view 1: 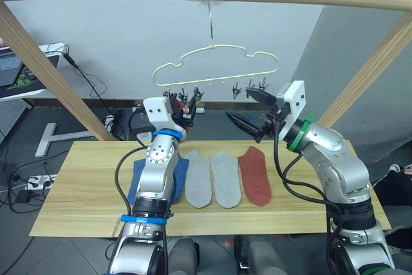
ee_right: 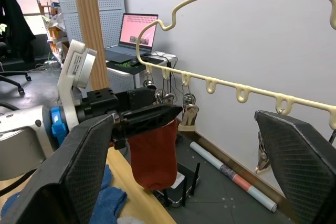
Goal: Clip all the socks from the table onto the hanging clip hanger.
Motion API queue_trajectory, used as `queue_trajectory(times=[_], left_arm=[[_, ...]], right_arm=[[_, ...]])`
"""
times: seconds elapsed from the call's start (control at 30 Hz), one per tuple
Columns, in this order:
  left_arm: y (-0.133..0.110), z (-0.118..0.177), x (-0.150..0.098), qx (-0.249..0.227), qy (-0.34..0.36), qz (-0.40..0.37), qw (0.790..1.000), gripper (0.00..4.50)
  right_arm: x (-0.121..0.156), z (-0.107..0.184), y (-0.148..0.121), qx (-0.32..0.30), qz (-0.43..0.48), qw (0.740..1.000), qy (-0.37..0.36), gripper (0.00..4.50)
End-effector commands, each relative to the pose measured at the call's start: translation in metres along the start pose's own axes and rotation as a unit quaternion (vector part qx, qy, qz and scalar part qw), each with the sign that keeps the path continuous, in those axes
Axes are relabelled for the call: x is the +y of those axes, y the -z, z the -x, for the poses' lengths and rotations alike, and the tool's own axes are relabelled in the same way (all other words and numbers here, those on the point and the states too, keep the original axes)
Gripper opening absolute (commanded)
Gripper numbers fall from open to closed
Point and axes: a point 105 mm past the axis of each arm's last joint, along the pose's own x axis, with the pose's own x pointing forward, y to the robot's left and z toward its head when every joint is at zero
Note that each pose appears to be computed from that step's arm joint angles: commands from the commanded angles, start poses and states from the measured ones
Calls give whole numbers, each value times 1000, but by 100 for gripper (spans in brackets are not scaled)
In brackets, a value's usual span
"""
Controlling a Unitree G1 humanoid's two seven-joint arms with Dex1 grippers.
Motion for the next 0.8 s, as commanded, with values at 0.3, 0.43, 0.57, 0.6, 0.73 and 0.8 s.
queue_trajectory(times=[0.3, 0.43, 0.57, 0.6, 0.73, 0.8], left_arm=[[-13, -5, -1, -28, 1, -8, 1000, 228], [-14, -5, 0, -29, 0, -8, 1000, 228], [-15, -6, 0, -32, -1, -8, 999, 228], [-16, -6, 0, -34, -2, -9, 999, 228], [-17, -6, 2, -35, -5, -10, 999, 228], [-18, -7, 3, -38, -6, -12, 999, 228]], right_arm=[[-1, 0, -17, -26, 13, 1000, 4, 450], [-1, 0, -17, -26, 12, 1000, 5, 450], [-1, 0, -17, -26, 12, 1000, 6, 450], [-1, 0, -17, -26, 12, 1000, 6, 450], [-1, 0, -18, -27, 11, 1000, 5, 450], [0, -1, -18, -27, 11, 1000, 4, 450]])
